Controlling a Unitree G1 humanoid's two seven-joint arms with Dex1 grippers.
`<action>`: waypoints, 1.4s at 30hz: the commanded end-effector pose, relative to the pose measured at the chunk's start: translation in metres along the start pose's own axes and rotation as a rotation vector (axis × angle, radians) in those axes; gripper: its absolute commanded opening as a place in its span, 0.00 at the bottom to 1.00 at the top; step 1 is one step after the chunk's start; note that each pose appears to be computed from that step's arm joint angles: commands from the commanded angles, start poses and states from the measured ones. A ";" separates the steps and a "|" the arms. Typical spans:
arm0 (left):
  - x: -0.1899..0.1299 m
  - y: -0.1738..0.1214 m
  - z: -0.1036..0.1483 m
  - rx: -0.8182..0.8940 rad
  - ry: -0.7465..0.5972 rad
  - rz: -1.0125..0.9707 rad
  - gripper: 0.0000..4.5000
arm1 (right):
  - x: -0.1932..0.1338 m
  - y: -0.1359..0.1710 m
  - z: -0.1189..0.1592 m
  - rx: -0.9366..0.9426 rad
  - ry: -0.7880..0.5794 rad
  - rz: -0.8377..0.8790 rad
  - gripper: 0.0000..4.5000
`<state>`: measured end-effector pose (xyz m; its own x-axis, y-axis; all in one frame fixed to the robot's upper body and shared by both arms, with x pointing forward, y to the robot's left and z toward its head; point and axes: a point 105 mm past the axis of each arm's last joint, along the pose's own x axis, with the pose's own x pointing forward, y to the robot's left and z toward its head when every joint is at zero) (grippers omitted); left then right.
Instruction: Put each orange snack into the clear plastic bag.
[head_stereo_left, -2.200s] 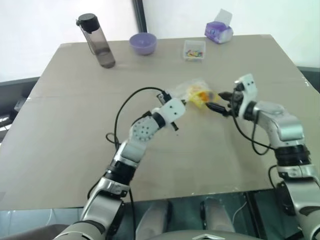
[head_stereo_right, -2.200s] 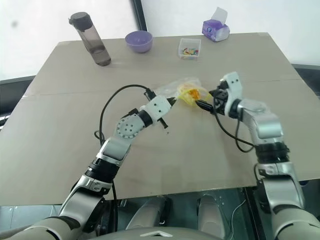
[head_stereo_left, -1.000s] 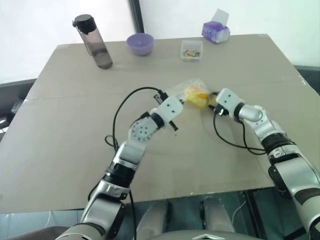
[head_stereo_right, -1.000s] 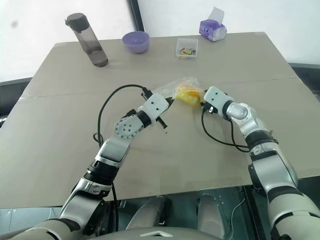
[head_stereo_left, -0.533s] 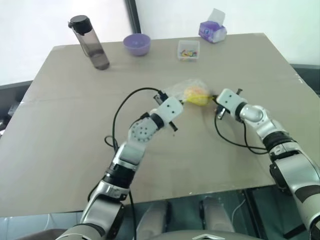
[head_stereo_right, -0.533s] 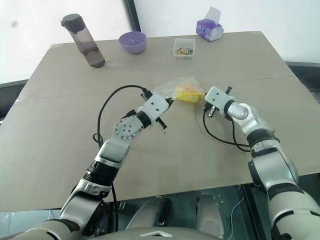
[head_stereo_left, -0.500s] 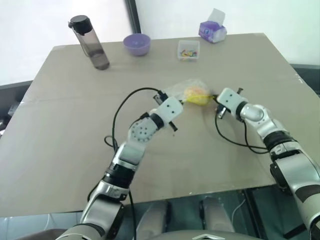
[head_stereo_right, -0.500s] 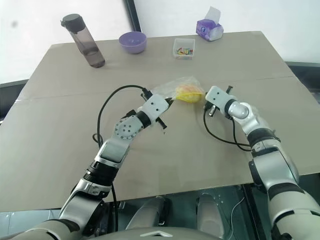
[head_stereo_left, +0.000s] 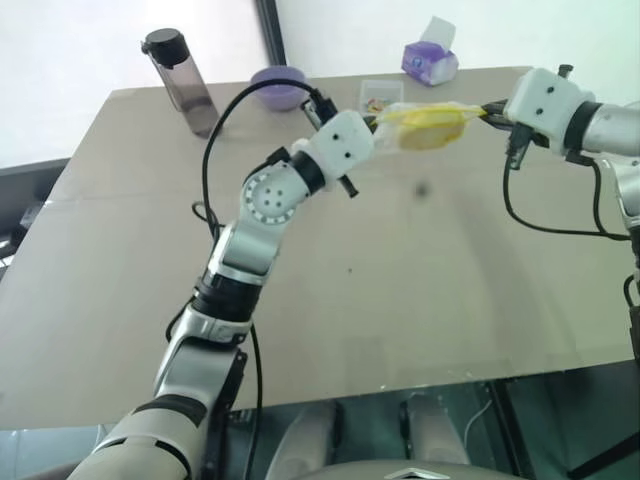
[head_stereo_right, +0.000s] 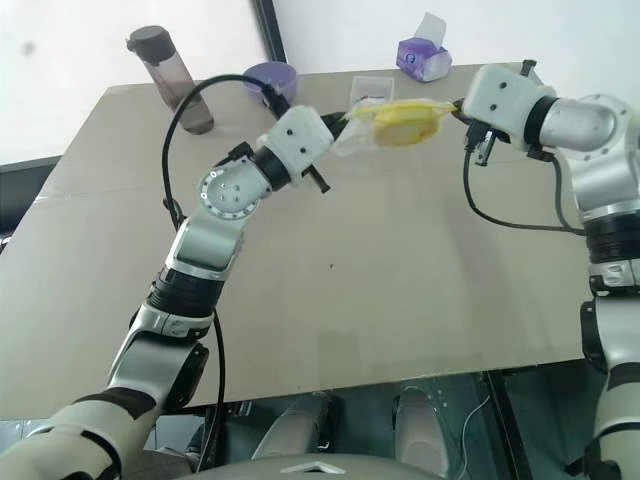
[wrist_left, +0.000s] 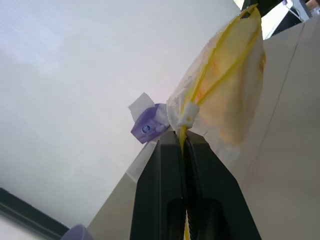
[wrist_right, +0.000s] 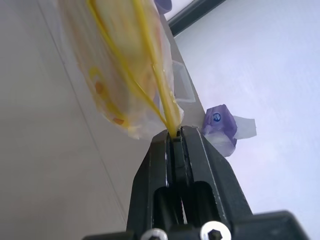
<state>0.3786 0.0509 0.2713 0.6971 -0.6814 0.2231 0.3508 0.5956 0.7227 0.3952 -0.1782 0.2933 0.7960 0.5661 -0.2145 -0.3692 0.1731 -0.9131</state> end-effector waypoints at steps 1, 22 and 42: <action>-0.002 -0.017 -0.005 -0.092 0.026 -0.115 0.00 | -0.014 0.013 0.004 0.057 -0.003 0.113 0.03; -0.010 -0.031 0.006 -0.030 -0.028 -0.191 0.00 | -0.023 0.014 0.038 0.098 -0.104 0.154 0.55; -0.018 -0.047 0.012 0.181 -0.012 -0.313 0.00 | 0.007 0.075 0.090 0.065 -0.262 0.280 0.55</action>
<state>0.3520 0.0357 0.2233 0.5909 -0.8045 -0.0597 0.4824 0.2930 0.8255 0.3349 -0.0948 0.2418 0.5099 0.7674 -0.3887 -0.6406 0.0371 -0.7670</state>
